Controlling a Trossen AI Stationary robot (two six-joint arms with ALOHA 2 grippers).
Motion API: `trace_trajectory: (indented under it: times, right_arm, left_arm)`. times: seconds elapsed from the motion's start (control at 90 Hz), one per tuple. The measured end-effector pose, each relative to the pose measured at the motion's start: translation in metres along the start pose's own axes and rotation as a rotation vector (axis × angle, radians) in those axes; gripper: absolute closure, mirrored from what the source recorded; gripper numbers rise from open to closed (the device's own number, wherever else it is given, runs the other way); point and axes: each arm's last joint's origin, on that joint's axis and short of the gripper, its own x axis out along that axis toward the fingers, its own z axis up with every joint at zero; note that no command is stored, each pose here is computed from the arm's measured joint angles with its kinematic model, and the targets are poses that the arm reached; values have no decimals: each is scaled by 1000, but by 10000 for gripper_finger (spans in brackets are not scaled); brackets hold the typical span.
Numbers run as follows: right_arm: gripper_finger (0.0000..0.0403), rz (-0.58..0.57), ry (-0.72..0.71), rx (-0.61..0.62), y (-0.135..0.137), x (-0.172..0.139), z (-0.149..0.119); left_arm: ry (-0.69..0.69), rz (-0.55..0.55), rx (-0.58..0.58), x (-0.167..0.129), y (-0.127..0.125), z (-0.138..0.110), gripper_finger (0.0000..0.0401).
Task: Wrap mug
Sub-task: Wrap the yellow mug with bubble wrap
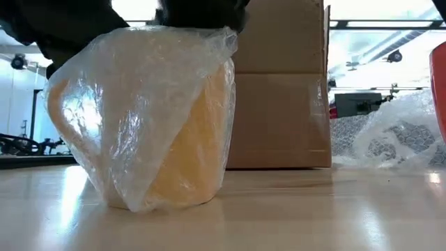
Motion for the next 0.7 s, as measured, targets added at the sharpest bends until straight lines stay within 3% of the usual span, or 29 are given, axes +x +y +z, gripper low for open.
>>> trace_trajectory:
  times: [0.144,0.256,0.7]
  right_arm:
    - [401,-11,-42,1,-1,-39,2]
    - [401,-108,-94,10,-6,-46,7]
    - [401,-100,17,21,-11,33,-3]
  left_arm:
    - [4,3,6,0,0,0,401]
    - [6,2,7,0,0,0,401]
    - [1,-24,17,-7,-4,9,401]
